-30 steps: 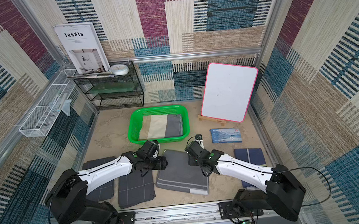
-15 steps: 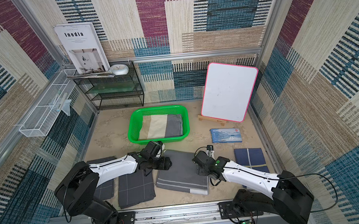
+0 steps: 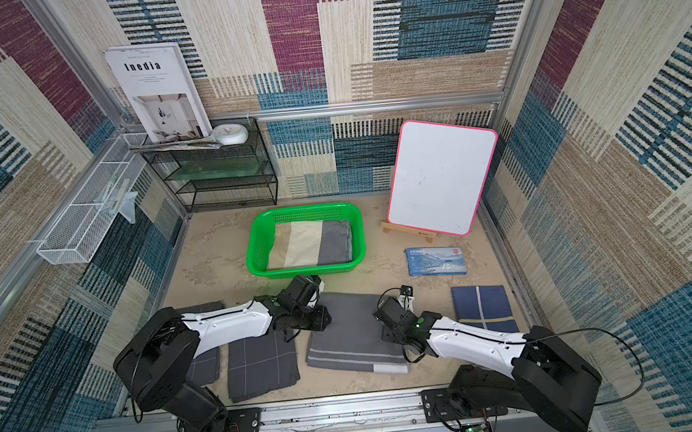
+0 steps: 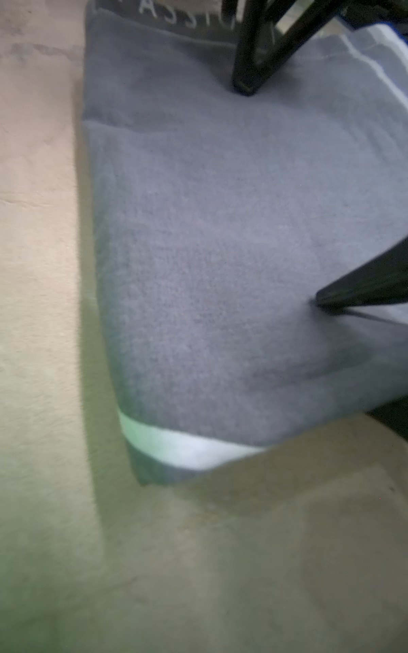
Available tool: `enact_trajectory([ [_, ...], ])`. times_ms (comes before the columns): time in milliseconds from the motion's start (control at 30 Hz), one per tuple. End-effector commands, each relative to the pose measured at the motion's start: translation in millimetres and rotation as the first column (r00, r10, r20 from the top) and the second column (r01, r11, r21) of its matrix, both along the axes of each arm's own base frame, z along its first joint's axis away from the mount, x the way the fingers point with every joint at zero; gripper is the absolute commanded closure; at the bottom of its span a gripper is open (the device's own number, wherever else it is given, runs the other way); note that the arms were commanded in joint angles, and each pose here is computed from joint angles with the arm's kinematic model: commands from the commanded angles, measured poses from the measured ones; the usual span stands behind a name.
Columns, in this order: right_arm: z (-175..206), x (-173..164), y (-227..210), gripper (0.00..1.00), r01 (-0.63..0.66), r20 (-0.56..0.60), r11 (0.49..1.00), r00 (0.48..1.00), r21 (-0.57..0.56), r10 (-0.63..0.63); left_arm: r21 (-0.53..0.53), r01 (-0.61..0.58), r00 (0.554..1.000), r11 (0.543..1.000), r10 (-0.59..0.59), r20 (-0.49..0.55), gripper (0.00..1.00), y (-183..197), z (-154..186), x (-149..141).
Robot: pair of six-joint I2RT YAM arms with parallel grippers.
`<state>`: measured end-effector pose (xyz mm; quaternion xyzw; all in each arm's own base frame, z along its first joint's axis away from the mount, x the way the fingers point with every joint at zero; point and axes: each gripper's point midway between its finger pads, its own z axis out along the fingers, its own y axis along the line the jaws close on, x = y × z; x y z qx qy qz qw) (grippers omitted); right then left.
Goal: Put the folded pillowcase in the basket
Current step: Pick up the pillowcase at the center of the board.
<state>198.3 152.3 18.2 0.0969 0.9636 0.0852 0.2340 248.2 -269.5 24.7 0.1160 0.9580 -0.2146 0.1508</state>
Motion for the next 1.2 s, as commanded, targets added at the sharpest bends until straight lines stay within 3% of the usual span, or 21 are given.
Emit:
enact_trajectory([
  [0,-8.8,-14.9,11.1,0.69,-0.032,-0.094,0.998,0.995,0.051,0.036,0.005,0.01,0.999,1.0,-0.01,-0.053,0.77,1.1,-1.7,-13.1],
  [133,5.4,-5.6,9.4,1.0,-0.026,-0.06,0.999,0.998,0.019,0.027,-0.018,-0.013,1.0,1.0,0.012,-0.021,0.96,-0.2,9.5,-11.8],
  [167,11.4,-2.6,8.2,1.0,-0.017,-0.042,1.0,0.999,0.013,0.017,-0.031,-0.017,1.0,0.999,0.017,-0.009,1.0,-0.5,15.0,-11.0],
  [400,69.4,18.0,14.0,1.0,-0.055,0.147,0.996,0.988,0.074,0.043,-0.124,-0.03,0.994,0.992,0.042,0.1,1.0,0.0,68.5,-7.3],
  [700,157.2,42.8,15.6,1.0,-0.08,0.378,0.992,0.925,0.102,0.036,-0.117,-0.042,0.964,0.992,0.072,0.258,1.0,10.6,154.0,10.3],
  [833,213.1,67.4,36.6,1.0,-0.137,0.496,0.986,0.865,0.098,0.072,-0.093,-0.076,0.938,0.993,0.103,0.332,1.0,17.6,187.4,27.8],
  [933,242.1,91.9,45.5,1.0,-0.108,0.556,0.992,0.829,0.06,0.057,-0.117,-0.131,0.907,0.984,0.167,0.386,1.0,27.3,214.0,46.6],
  [1167,287.2,150.7,91.1,1.0,-0.201,0.623,0.98,0.767,0.008,0.152,-0.135,-0.263,0.84,0.955,0.296,0.455,1.0,62.0,255.6,104.4],
])
